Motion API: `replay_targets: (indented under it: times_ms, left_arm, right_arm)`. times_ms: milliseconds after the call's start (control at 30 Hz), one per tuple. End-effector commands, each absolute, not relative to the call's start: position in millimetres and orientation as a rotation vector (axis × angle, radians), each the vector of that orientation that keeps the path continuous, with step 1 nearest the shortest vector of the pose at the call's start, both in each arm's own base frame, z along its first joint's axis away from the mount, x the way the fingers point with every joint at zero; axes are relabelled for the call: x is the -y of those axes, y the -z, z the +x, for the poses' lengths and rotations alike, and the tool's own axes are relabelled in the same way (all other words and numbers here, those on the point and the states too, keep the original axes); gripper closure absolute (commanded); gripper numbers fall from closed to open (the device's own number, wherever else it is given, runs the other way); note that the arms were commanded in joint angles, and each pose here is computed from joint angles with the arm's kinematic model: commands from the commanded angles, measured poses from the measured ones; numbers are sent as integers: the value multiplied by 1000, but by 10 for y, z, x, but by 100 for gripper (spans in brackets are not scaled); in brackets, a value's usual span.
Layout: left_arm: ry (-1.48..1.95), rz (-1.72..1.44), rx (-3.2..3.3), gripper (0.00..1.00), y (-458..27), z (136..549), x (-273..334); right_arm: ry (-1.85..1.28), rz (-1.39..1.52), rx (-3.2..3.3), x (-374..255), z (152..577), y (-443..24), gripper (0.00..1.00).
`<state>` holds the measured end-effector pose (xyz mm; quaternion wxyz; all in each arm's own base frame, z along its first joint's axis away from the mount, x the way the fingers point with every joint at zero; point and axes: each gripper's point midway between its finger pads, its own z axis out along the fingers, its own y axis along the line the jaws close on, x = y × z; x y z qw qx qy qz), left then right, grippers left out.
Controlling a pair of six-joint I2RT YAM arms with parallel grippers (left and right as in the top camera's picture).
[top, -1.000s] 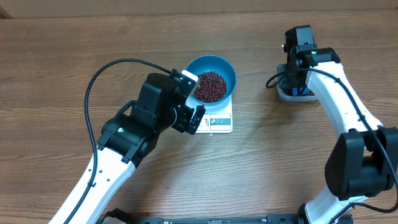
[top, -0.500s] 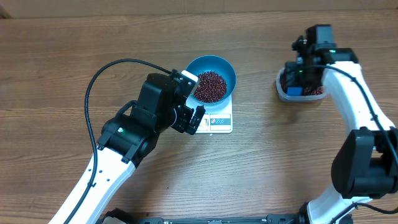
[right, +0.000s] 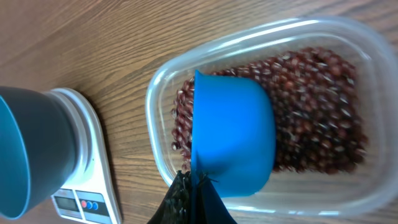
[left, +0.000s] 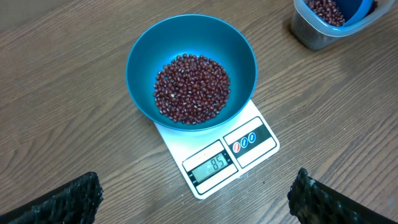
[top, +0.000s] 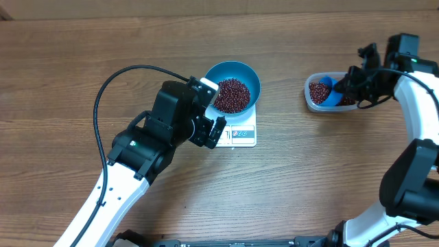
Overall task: Scoop item into bowl and weigh 150g on scale
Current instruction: 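Scoop more beans from the tub with the right gripper and lift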
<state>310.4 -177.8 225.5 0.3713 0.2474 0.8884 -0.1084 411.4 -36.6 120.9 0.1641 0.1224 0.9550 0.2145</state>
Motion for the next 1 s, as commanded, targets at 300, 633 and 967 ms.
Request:
replay_targets:
  times_ms: [300,633,967]
  left_arm:
    - [299,622,-2290,1,-2230,3094,1785]
    - [299,622,-2290,0,-2229,3093,1784]
    - [298,622,-2290,1,-2230,3094,1784]
  right_arm:
    - [-869,469,-2601,544,4055,-1381,96]
    - [-1060,508,-2479,614,4037,-1571,96]
    - [-1272,437,-2332,544,4009,-1845,96]
